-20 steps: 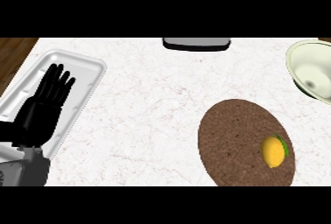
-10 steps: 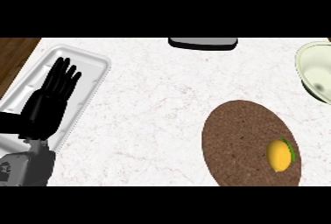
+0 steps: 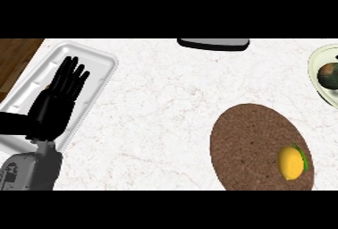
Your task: Pick the squash from the placemat and place it in the bowl
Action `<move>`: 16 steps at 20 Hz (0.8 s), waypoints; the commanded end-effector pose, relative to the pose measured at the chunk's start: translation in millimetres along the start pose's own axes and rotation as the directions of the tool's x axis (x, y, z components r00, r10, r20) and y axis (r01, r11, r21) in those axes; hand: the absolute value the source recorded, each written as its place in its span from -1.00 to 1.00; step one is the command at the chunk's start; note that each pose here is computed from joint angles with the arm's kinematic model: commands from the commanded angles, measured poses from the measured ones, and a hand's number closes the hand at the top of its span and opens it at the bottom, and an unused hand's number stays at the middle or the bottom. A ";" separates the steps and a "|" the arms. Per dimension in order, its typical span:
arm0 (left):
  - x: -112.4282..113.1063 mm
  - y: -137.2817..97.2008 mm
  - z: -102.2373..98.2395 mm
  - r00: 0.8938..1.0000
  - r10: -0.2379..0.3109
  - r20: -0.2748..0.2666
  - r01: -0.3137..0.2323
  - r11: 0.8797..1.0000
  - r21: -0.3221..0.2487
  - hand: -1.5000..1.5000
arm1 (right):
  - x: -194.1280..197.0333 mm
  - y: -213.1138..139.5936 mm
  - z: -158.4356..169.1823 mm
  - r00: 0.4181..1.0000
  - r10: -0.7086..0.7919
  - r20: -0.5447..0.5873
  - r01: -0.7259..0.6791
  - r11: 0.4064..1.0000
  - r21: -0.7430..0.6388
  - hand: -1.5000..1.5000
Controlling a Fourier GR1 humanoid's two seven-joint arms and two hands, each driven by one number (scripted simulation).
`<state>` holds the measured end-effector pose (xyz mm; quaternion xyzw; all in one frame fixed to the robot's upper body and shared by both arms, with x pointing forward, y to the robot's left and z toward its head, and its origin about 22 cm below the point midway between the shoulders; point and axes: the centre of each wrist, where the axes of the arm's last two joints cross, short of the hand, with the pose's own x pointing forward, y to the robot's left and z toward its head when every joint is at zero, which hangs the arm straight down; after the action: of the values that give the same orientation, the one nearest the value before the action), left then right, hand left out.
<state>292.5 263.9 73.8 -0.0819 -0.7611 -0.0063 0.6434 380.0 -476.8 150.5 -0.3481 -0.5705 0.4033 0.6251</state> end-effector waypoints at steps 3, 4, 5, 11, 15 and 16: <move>-3.2 4.1 0.0 1.000 0.003 0.005 -0.003 1.000 0.019 0.00 | 4.3 5.9 -6.2 0.983 -0.148 0.111 0.142 0.988 0.065 -1.00; -2.5 11.5 5.5 1.000 -0.006 0.007 0.006 1.000 0.019 0.00 | -4.4 13.9 -1.5 0.976 -0.184 0.112 0.179 0.982 0.054 -1.00; 0.6 8.5 1.0 1.000 -0.003 -0.010 0.003 1.000 -0.003 0.00 | 5.8 18.6 -10.1 0.958 -0.240 0.156 0.236 0.971 0.044 -1.00; 4.5 9.3 1.5 1.000 -0.003 0.007 0.003 1.000 0.006 0.00 | 3.9 -5.9 -5.3 0.777 -0.585 0.231 0.614 0.786 -0.075 -1.00; -3.6 11.6 8.8 1.000 -0.012 -0.018 0.013 0.999 0.033 0.00 | -26.3 -19.5 22.7 0.739 -0.633 0.232 0.671 0.722 -0.168 -1.00; -1.4 15.6 6.2 1.000 0.000 -0.006 0.000 1.000 0.025 0.00 | -29.7 -32.7 29.8 0.730 -0.642 0.236 0.682 0.706 -0.191 -1.00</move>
<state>289.7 274.6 70.2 -0.0735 -0.7599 0.0012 0.6459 368.2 -499.2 160.6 -0.1728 -0.7366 0.1583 0.6345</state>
